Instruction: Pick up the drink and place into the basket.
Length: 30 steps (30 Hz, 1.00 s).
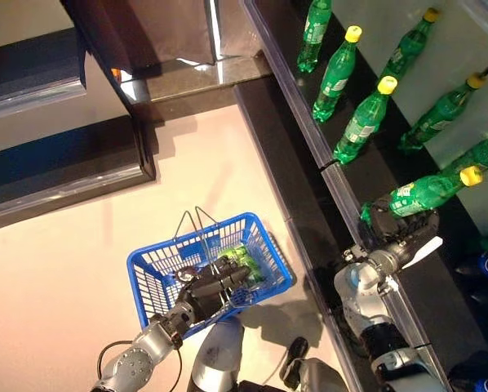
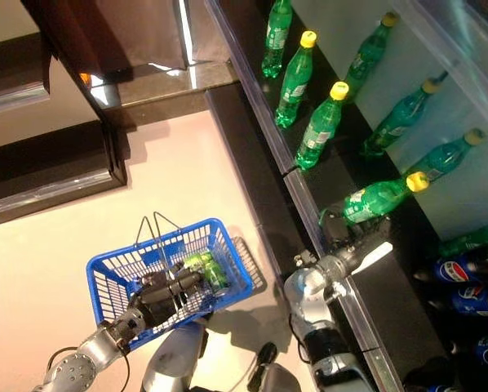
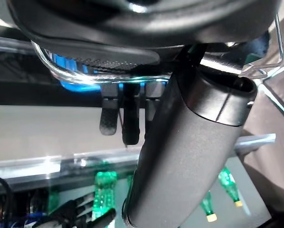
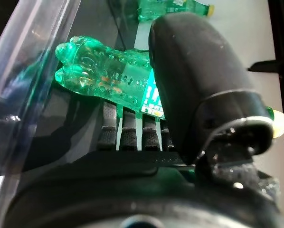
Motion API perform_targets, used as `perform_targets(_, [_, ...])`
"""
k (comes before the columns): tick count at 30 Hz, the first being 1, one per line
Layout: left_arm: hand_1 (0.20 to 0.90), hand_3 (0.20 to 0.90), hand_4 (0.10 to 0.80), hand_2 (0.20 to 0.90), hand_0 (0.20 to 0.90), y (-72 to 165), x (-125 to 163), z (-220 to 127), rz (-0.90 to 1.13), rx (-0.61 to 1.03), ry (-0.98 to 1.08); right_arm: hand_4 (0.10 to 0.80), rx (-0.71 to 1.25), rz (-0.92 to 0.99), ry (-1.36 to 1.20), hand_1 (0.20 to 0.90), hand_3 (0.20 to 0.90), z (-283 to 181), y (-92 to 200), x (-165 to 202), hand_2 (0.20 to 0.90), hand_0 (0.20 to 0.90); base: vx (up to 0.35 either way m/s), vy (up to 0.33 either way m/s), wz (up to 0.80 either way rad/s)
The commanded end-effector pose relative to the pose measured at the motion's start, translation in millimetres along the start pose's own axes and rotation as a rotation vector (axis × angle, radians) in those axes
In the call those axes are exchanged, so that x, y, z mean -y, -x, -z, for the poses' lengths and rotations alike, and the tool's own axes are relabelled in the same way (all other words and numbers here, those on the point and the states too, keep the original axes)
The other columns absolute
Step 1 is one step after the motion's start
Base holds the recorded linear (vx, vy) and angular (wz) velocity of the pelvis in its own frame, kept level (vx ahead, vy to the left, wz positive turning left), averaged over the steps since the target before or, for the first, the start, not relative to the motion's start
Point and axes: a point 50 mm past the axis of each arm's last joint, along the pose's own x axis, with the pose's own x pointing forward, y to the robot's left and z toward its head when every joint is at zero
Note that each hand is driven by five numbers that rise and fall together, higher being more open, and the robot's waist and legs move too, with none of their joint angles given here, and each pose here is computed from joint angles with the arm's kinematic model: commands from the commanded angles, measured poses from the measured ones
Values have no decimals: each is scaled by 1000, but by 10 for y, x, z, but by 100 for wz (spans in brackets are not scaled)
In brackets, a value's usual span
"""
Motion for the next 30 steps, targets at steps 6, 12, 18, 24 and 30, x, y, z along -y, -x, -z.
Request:
perform_targets(6, [300,200,100,300,300,16,995,-16,570,182,49,100,510,-420,-132,300,200,-958,235,-324,300,300,37,93,-2])
perform_targets(12, [300,200,100,300,300,-3,1070,9,610,190,66,100,586,-608,-197,300,200,-1212,446,-413,300,300,-19,61,-7])
perform_targets(18, [300,200,100,300,300,-41,1260,120,728,160,78,100,509,-777,-216,300,200,-1228,619,-521,300,300,-40,48,-2])
perform_targets(24, [300,200,100,300,300,-50,1498,170,867,154,73,100,412,-877,-172,300,200,-1067,736,-605,300,300,-34,35,0])
perform_targets(30, [300,200,100,300,300,-21,1693,173,997,163,63,100,330,-956,-114,300,200,-884,812,-675,300,300,-45,48,2])
